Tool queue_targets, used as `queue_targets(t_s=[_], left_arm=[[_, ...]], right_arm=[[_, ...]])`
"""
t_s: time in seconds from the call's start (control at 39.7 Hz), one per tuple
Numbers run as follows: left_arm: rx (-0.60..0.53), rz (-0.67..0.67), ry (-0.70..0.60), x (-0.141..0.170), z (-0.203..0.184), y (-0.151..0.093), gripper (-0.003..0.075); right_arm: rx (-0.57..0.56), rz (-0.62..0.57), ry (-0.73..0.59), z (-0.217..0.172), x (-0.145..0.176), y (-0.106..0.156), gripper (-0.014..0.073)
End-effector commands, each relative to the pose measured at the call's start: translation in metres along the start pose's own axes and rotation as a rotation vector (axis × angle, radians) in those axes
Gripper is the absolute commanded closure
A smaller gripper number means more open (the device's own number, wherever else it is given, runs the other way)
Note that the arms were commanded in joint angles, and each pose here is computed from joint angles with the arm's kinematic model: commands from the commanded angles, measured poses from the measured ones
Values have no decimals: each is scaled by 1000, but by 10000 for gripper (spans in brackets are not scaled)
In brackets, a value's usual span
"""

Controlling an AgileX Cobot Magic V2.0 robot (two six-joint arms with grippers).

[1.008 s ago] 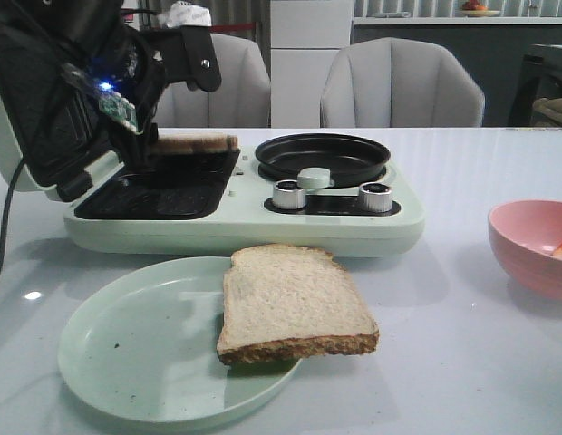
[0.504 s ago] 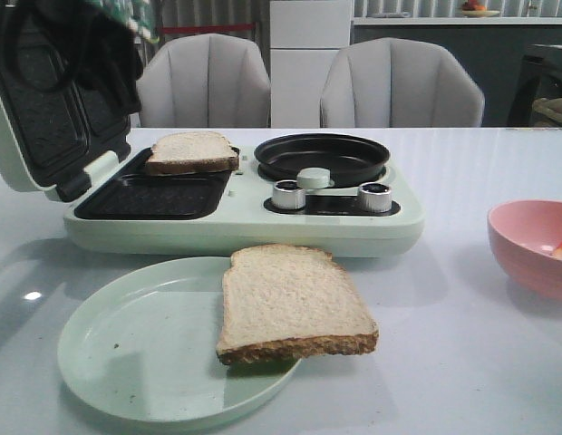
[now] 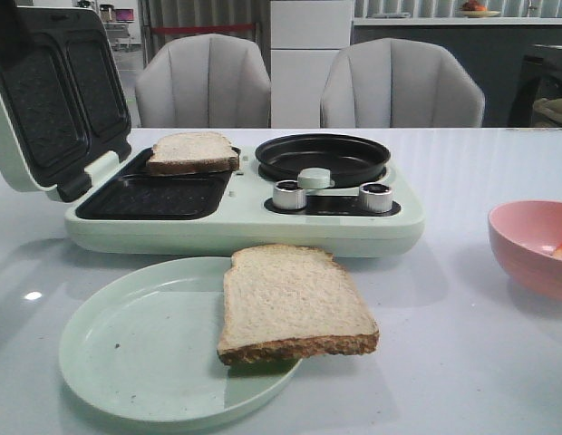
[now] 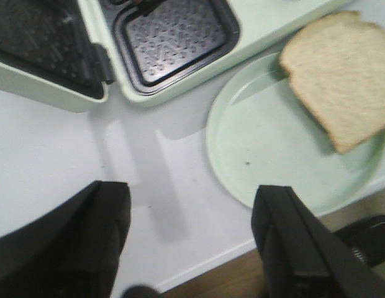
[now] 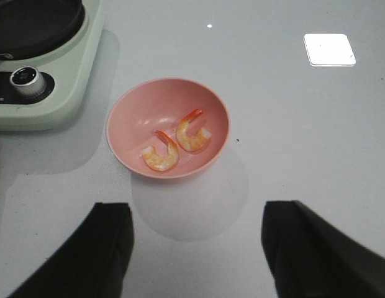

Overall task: Make breakfast with bread and shrimp
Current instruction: 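Open the left gripper and withdraw it from the press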

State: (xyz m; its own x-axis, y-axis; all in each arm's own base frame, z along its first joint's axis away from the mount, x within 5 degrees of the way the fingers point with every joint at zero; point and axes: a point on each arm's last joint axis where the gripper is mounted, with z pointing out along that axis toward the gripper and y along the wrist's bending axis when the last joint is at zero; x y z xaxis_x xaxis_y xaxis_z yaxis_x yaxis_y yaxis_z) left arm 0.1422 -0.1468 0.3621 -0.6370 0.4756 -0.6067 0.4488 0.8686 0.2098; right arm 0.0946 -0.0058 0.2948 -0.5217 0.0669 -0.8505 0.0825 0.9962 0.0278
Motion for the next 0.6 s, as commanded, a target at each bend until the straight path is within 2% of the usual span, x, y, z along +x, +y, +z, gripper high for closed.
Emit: queue_targets(t_s=[0.0, 0.3, 0.58], left_arm=[[127, -26, -150, 7, -28, 4, 244], [318, -30, -255, 56, -42, 8, 244], [314, -17, -273, 74, -39, 15, 244]], right_arm=[[1, -2, -92, -3, -14, 0, 46], [-6, 6, -99, -3, -15, 1, 46], [-10, 7, -148, -3, -19, 1, 46]])
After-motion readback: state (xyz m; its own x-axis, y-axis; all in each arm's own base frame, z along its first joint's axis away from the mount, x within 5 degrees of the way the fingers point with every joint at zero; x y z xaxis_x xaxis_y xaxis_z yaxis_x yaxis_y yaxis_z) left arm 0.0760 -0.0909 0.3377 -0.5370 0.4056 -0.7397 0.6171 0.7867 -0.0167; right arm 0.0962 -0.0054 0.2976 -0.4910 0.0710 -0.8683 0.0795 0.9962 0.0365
